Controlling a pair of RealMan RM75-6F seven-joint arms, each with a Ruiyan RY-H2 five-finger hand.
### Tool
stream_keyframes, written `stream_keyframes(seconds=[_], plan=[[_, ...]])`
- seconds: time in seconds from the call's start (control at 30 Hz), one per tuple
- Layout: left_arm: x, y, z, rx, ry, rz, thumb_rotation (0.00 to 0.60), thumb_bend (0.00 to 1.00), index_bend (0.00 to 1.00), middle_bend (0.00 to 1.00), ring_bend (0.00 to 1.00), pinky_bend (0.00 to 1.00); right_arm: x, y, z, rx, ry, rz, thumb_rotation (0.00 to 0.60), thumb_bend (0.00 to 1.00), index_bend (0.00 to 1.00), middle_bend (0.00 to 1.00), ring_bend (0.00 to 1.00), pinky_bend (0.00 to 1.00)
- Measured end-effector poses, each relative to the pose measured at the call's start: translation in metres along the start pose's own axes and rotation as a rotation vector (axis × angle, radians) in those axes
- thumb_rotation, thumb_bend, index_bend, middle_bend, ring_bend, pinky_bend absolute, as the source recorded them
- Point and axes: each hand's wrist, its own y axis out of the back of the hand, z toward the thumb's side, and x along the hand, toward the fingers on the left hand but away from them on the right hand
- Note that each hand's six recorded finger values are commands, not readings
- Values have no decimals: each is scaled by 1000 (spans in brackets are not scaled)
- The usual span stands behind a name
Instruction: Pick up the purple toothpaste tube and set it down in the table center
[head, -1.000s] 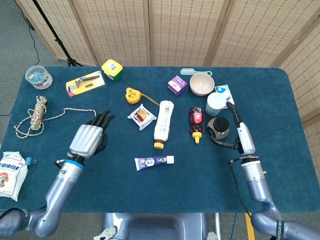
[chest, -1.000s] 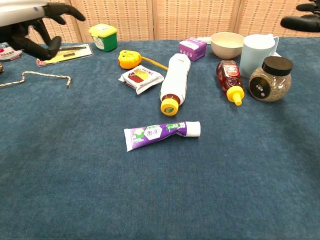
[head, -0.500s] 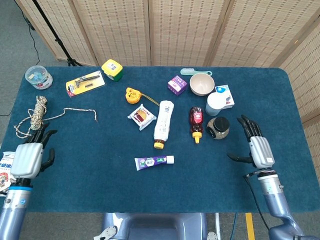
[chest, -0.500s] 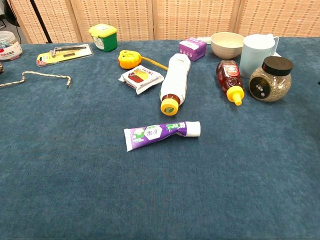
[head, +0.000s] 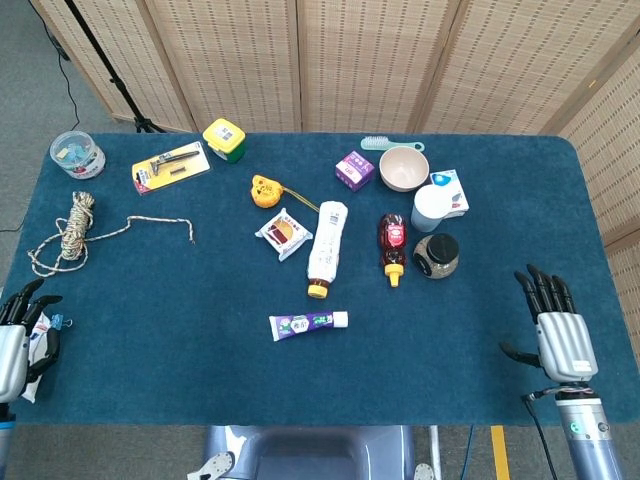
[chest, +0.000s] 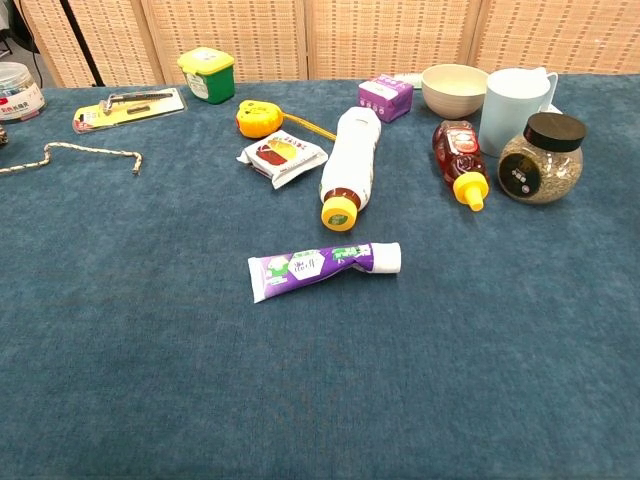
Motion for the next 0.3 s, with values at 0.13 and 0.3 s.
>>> stream_keyframes(seconds=[0.13, 0.3], plan=[[1, -3, 4, -16, -12, -10, 600, 571, 283, 146, 173, 289, 3, 1, 0, 0, -2, 2, 600, 0, 37, 0, 0, 0], [1, -5, 11, -4, -24, -26, 600, 571, 284, 147, 180, 288, 5, 1, -2, -6, -2, -2, 600, 0, 37, 0, 0, 0]])
